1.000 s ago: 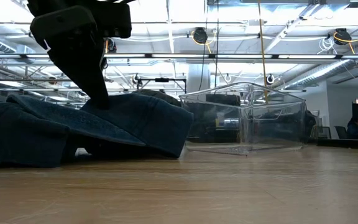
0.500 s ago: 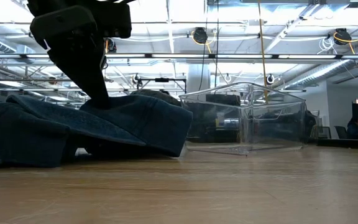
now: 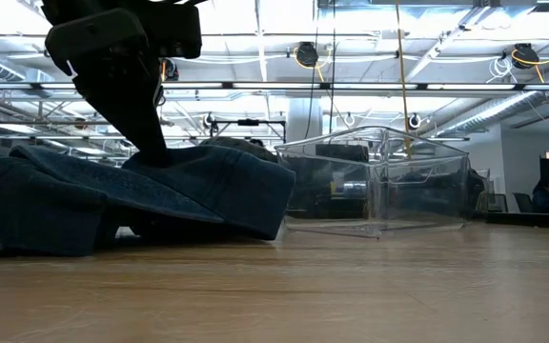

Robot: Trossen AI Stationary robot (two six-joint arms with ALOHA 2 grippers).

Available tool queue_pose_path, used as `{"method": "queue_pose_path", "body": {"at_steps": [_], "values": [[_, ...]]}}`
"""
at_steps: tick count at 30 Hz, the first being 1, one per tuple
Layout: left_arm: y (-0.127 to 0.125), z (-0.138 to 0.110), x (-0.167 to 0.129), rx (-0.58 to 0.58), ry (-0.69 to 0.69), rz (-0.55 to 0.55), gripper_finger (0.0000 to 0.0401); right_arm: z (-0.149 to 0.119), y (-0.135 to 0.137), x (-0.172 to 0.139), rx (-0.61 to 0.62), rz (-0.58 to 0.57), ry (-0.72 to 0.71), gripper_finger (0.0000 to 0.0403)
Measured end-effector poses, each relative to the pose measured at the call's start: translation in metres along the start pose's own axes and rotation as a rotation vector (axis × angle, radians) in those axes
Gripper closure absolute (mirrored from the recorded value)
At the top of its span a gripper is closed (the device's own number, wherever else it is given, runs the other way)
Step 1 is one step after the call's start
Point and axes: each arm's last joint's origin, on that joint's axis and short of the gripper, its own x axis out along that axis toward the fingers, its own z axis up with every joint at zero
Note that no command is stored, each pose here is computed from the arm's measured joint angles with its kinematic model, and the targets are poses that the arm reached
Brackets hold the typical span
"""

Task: Pick & Place hat
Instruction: Put the right blue cap into the top transparent bin

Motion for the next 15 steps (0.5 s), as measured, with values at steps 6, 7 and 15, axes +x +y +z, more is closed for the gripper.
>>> {"method": "queue_pose_path", "body": {"at_steps": [6,7,15], "values": [[0.0000,0.0000,0.0000,0.000,0.000,0.000,0.0372,0.0000,-0.0001,0.0000,0.000,0.000,0.000,0.0106],[0.0000,0.0000,0.0000,0.000,0.000,0.000,0.0376,0.0000,0.0000,-0.0001,0.000,0.000,0.000,0.0106],[0.0000,0.0000,0.0001,-0.004,0.000,0.000,0.0382,0.0001,-0.0001,-0.0001,0.000,-0.001,-0.001,0.0106]]}}
